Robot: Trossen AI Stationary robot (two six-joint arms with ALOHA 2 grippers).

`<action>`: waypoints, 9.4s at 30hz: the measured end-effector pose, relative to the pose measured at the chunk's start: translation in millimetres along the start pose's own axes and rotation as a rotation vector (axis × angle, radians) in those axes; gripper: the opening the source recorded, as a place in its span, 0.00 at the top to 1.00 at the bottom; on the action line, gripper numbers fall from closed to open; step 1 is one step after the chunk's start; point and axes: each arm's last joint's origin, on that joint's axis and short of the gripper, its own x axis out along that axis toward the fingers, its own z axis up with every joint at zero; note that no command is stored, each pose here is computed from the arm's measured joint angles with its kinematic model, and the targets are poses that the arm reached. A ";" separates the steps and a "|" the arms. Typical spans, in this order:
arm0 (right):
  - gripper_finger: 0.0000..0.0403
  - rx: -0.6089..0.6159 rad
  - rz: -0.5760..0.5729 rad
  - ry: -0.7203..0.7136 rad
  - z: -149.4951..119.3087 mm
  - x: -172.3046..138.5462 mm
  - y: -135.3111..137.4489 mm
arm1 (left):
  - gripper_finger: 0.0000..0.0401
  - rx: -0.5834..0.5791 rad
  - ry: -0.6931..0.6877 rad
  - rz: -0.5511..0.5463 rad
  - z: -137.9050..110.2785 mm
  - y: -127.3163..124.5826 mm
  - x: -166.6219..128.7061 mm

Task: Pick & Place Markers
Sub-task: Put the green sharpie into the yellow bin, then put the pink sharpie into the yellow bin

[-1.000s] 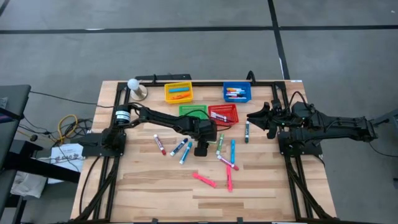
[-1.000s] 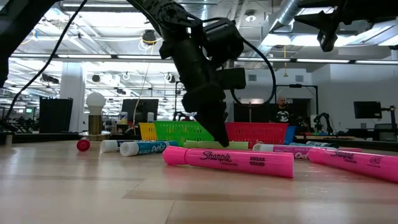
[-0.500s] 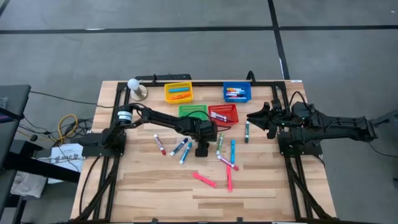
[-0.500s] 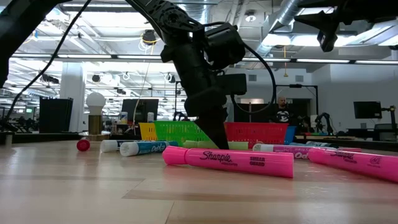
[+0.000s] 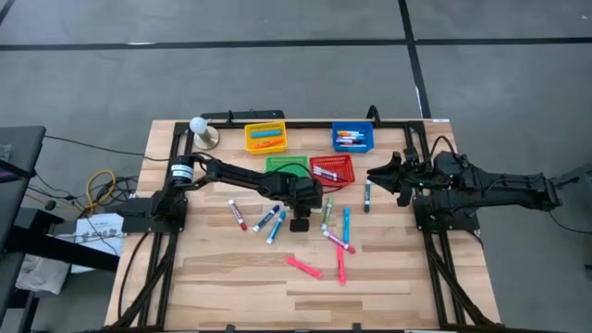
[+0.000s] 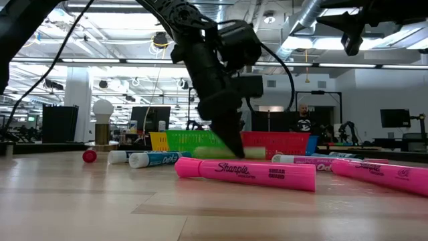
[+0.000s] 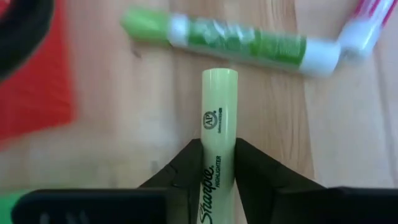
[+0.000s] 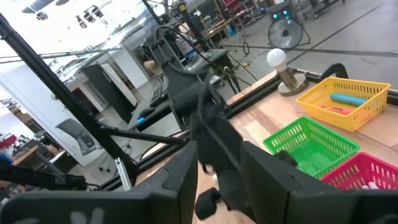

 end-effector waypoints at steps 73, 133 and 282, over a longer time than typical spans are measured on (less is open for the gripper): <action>0.72 0.000 -0.001 -0.001 0.1 -0.1 -0.1 | 0.80 -0.123 -0.060 0.600 -77.7 211.8 -198.5; 0.72 0.000 -0.001 -0.001 0.1 0.0 -0.1 | 0.79 -0.234 0.129 0.171 -150.2 238.9 -76.8; 0.72 0.000 -0.026 0.046 -4.4 -0.1 -2.5 | 0.80 0.169 -0.194 -0.172 4.5 -142.5 -39.1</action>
